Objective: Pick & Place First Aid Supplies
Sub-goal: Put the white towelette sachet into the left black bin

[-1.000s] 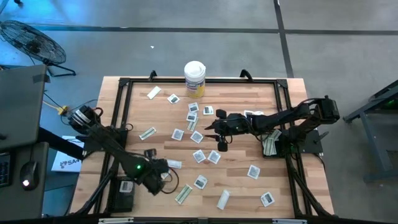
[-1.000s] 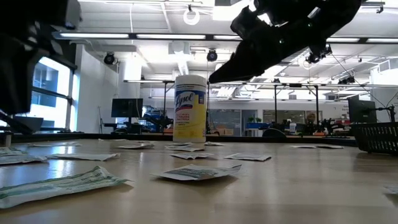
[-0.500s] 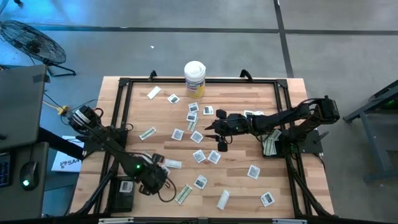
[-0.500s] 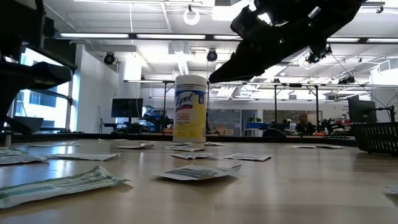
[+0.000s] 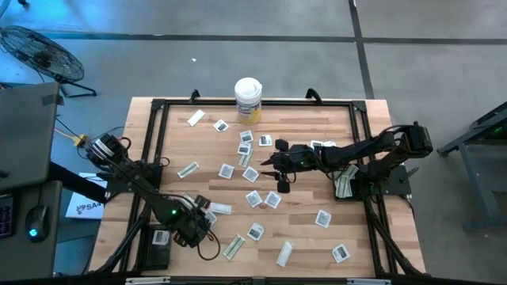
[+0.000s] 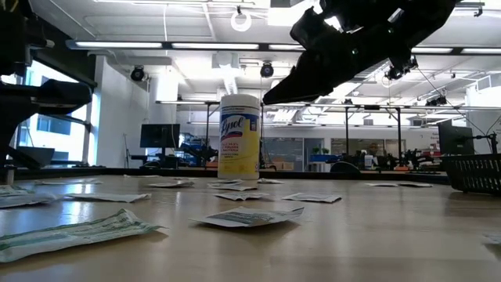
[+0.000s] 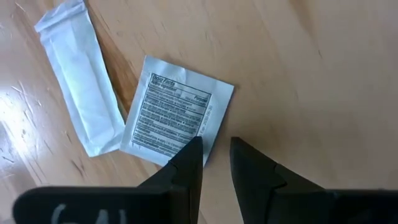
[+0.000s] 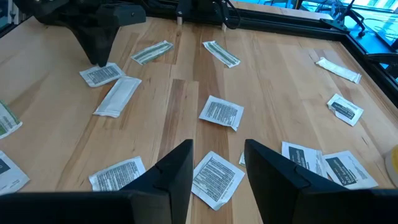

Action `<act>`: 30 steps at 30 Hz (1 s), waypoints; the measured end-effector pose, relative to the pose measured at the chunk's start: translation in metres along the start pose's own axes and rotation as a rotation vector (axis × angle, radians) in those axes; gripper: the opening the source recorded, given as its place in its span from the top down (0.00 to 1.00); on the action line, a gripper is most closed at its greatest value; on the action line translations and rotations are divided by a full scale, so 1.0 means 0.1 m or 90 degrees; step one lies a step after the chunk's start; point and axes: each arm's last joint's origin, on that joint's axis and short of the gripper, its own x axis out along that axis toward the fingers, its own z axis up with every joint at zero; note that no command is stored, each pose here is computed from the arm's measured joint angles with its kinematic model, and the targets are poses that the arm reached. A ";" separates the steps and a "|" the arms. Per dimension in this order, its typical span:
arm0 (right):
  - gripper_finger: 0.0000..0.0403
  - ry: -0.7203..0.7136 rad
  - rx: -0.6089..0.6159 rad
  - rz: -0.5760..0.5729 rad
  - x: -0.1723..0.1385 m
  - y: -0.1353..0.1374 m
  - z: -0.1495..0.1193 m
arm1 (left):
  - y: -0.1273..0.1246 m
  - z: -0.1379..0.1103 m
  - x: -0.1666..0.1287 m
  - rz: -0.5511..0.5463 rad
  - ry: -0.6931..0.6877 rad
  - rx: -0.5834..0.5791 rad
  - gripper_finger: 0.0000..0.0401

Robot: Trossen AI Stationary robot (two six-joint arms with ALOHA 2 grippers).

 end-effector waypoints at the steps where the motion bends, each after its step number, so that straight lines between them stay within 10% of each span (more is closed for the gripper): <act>1: 0.66 0.000 0.000 0.000 0.00 0.00 0.00 | 0.00 0.00 0.00 0.000 -0.003 0.006 0.81; 30: 0.66 -0.004 -0.001 0.002 0.00 0.01 0.01 | 0.18 0.10 0.05 0.097 -0.040 -0.020 0.81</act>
